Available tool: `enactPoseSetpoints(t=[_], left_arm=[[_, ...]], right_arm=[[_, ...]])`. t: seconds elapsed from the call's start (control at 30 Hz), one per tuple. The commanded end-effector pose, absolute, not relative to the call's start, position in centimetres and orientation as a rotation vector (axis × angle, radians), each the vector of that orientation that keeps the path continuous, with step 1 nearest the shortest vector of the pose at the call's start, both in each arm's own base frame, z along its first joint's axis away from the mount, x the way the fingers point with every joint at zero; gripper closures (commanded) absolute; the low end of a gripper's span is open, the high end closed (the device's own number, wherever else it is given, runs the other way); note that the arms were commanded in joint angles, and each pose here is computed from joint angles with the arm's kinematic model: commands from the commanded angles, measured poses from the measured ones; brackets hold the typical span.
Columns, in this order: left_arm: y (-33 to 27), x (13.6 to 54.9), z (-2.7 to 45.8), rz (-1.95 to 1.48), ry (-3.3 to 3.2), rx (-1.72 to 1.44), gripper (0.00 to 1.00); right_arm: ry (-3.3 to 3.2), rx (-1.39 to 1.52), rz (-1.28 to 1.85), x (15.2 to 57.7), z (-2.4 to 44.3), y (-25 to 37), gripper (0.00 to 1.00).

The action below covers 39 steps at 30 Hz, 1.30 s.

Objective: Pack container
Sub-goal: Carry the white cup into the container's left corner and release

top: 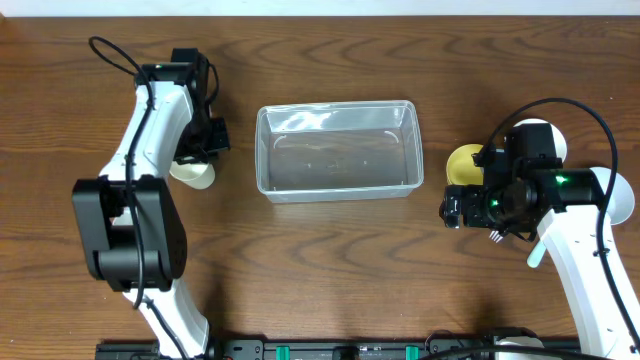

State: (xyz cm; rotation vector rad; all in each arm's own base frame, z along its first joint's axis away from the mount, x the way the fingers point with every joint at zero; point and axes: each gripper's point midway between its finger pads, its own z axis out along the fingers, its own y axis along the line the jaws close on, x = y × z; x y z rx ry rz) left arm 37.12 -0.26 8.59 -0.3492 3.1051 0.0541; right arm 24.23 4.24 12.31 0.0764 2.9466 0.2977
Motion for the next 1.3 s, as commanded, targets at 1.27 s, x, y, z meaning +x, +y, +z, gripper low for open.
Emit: enactPoseSetpoints(t=[1.27], left_arm=[[-16.6, 39.4, 7.9, 0.019, 2.960, 0.486, 0.94]], right_arm=[[2.949, 0.080, 0.293, 24.2, 12.8, 4.1, 0.01]])
